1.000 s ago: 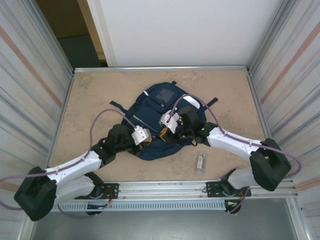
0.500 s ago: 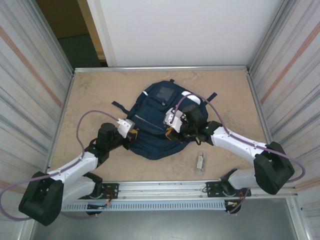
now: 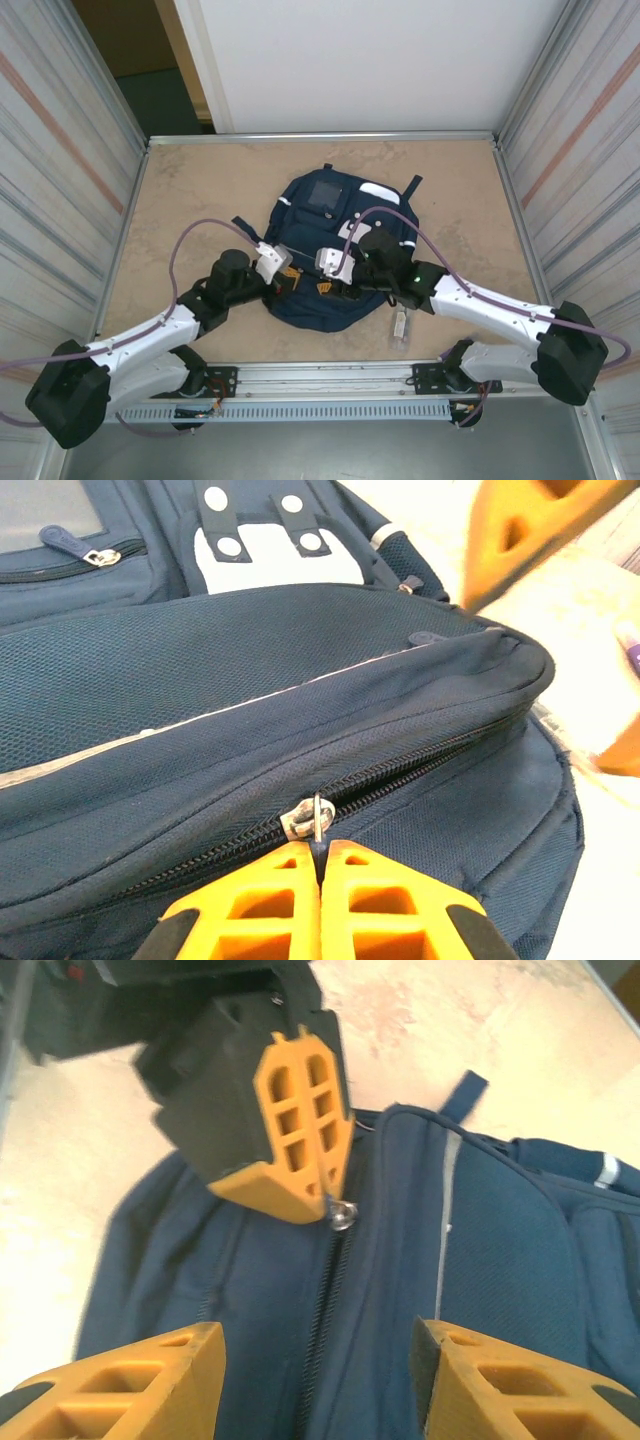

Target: Pack the student bag

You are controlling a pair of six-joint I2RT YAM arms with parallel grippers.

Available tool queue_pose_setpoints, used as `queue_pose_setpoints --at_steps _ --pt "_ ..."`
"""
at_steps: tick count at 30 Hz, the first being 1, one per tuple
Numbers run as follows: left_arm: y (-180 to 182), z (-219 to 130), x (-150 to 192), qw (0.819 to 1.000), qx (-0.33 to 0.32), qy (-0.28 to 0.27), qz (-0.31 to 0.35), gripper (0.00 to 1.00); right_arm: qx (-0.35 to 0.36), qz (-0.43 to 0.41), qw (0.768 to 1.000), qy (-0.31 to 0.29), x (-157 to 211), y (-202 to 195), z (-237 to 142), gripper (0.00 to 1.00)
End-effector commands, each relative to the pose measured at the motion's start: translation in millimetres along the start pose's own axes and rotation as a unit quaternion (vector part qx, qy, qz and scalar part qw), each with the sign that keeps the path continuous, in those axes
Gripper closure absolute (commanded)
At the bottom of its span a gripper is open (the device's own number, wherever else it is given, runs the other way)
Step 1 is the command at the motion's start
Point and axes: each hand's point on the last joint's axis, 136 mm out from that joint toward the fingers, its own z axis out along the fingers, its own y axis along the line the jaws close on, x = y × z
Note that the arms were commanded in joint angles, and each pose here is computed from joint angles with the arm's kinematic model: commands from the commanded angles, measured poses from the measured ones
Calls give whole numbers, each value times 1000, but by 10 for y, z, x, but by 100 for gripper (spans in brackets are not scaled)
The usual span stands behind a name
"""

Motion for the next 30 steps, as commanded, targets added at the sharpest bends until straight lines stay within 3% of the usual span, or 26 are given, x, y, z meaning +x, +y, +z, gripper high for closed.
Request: queue_pose_setpoints --at_steps 1,4,6,8,10,13,17,21,25,27,30 --pt "-153 -49 -451 998 21 -58 7 100 17 -24 1000 3 62 -37 119 49" --pt "-169 -56 -448 998 24 -59 -9 100 22 -19 999 43 245 -31 238 50" --pt "-149 -44 -414 998 19 -50 -17 100 44 -21 997 57 328 -61 274 56" --pt "-97 -45 -352 999 4 -39 -15 100 79 -15 995 63 374 -166 271 80" --pt "18 -82 -293 999 -30 -34 -14 100 89 -20 994 66 384 -207 225 93" --pt "309 -211 -215 995 -97 -34 -18 100 68 -29 995 74 435 -188 111 99" --pt "615 -409 -148 984 -177 17 7 100 37 -51 992 111 650 -186 -7 100" --pt "927 -534 -36 966 -253 43 21 100 35 -77 991 108 704 -253 17 100" --pt "814 -540 -132 981 -195 13 -2 100 26 -81 991 107 685 -369 153 95" --pt "667 -503 -213 988 -156 -6 -15 100 9 -83 992 95 550 -344 189 86" --pt "348 -419 -324 995 -75 -42 -51 100 -1 -75 995 58 308 -278 187 64"
